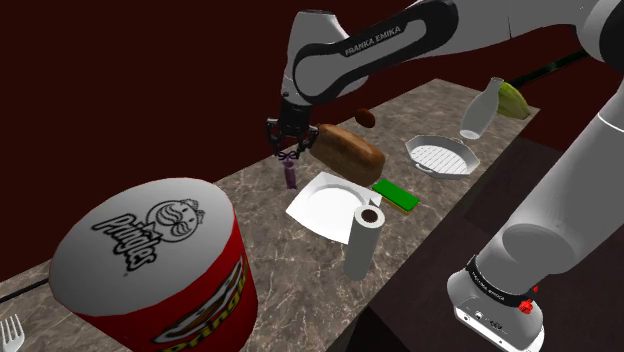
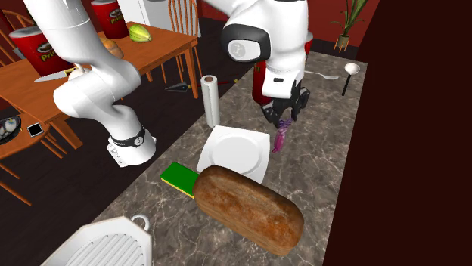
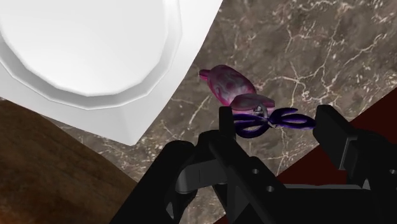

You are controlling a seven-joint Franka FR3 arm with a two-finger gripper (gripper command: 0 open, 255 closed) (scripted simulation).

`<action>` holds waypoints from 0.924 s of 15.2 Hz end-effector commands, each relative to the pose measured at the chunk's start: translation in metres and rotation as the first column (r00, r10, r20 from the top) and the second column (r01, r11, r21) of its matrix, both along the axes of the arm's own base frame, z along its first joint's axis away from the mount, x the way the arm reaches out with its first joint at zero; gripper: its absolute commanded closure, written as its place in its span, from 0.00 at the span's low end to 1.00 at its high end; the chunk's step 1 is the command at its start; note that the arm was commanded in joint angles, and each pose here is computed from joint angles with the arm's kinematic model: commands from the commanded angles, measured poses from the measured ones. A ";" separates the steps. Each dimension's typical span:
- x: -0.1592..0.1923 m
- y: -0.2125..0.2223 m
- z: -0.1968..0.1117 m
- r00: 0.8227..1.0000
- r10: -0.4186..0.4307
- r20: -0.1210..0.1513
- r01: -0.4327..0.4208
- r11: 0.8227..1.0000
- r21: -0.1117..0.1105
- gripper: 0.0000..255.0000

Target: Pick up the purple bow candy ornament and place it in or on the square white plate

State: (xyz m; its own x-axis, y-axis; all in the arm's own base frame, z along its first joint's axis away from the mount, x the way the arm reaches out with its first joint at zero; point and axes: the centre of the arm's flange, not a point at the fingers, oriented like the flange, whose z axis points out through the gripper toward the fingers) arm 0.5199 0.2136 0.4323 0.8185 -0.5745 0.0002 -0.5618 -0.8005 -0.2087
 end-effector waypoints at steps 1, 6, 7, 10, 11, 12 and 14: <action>-0.001 -0.001 0.012 1.000 0.000 0.000 0.000 1.000 0.000 1.00; -0.001 -0.001 0.038 1.000 0.000 0.000 0.000 1.000 0.000 1.00; -0.001 -0.001 0.043 1.000 0.000 0.000 0.000 1.000 0.000 1.00; -0.001 -0.001 0.056 1.000 0.000 0.000 0.000 1.000 0.000 1.00; -0.011 -0.007 0.061 1.000 0.000 0.000 0.000 1.000 0.000 1.00; -0.021 -0.014 0.066 1.000 0.000 0.000 0.000 1.000 0.000 1.00; -0.041 -0.027 0.076 1.000 0.000 0.000 0.000 1.000 0.000 1.00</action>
